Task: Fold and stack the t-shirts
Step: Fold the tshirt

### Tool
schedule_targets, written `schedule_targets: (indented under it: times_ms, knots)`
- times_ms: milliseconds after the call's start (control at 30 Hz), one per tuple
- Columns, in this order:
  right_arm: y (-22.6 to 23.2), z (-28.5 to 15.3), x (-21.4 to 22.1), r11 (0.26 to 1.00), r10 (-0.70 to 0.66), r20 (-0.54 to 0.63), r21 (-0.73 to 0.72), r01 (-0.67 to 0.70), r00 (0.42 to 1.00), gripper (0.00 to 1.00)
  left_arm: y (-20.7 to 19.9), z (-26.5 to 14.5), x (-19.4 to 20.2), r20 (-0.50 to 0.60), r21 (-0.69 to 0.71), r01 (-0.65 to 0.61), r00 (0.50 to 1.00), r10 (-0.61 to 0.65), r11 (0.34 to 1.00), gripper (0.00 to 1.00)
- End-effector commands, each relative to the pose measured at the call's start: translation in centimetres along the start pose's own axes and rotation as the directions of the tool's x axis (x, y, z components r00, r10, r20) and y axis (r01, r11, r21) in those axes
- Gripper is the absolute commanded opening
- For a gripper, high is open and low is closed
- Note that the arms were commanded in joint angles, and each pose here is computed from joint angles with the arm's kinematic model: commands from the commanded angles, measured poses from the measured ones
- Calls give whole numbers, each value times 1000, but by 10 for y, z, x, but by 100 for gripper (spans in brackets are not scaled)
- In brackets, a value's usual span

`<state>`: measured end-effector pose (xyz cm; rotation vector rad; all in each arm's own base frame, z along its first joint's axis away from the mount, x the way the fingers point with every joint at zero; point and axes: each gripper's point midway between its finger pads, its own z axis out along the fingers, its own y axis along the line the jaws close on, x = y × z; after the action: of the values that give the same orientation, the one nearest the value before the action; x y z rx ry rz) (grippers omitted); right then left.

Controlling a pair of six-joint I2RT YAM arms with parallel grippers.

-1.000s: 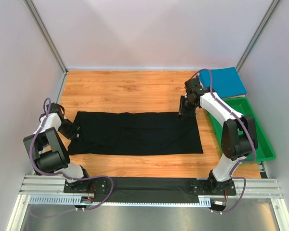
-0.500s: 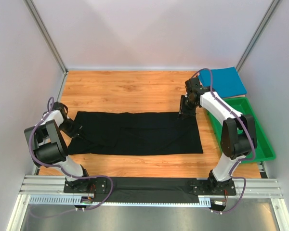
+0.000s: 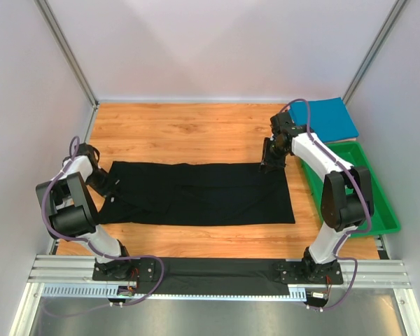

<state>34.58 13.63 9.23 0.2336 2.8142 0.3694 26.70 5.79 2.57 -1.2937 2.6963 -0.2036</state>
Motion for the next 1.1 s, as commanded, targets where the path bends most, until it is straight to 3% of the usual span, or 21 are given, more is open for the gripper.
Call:
schedule_targets:
  times_ms: [0, 533, 767, 1067]
  knots:
    - [5, -2, -11, 1000, -10, 27, -23, 11, 1000, 31, -3, -10, -9, 30, -17, -10, 999, 10, 1000, 0]
    - [9, -5, -8, 999, -13, 27, -45, 14, 1000, 32, 30, -43, 25, -27, -217, -3, 1000, -3, 976, 0]
    - [14, -6, -9, 997, -10, 23, -70, 12, 1000, 32, 10, -42, 16, 4, -120, 4, 1000, -3, 993, 7]
    - [13, -10, -6, 997, -5, 31, -74, 7, 1000, 33, 11, -41, 19, -17, -141, -5, 1000, 3, 990, 14]
